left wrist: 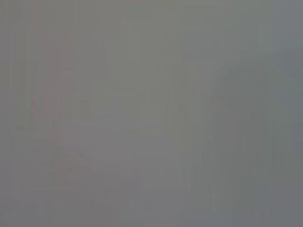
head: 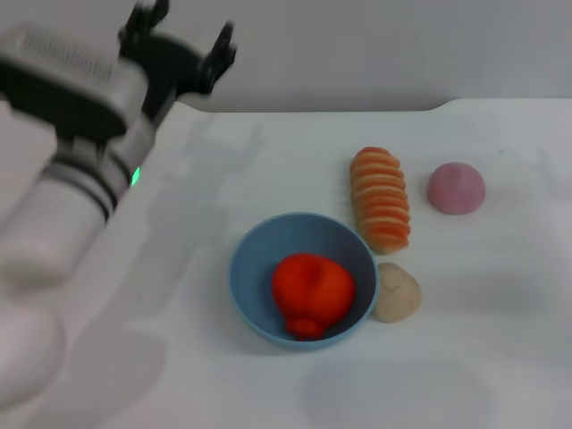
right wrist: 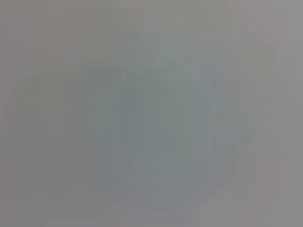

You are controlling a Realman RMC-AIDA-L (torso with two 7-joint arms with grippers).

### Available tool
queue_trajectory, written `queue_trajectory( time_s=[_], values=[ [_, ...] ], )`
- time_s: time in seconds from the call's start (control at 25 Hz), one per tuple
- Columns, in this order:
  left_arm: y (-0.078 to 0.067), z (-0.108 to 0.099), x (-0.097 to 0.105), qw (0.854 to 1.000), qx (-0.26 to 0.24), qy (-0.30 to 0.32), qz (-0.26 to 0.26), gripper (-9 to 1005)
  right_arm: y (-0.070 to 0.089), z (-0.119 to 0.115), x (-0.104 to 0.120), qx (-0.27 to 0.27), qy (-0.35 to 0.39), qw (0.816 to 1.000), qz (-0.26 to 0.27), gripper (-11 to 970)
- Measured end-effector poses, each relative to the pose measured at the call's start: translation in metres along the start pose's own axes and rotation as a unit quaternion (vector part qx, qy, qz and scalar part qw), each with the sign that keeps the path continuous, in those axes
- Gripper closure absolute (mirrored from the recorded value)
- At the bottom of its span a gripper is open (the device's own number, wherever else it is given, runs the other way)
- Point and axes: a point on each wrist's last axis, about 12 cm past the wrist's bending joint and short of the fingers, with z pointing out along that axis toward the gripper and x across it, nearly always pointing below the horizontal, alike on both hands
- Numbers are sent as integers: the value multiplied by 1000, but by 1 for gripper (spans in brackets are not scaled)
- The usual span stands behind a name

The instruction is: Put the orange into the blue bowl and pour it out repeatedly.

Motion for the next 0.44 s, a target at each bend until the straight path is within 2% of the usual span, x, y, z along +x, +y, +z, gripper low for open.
queue_trajectory(
  time_s=[0.12, 0.2, 0.32, 0.44],
  values=[
    [-6, -16, 26, 999, -16, 6, -32, 203, 0, -19, 2, 40, -38, 998, 34, 347],
    [-12, -30, 39, 999, -24, -2, -38, 203, 1, -28, 7, 61, -36, 996, 51, 347],
    [-18, -50, 48, 998, -32, -34, -30, 204, 2, -42, 19, 90, -15, 993, 72, 347],
    [-17, -56, 51, 998, -40, -34, -34, 204, 2, -48, 21, 100, -11, 992, 76, 347]
  ],
)
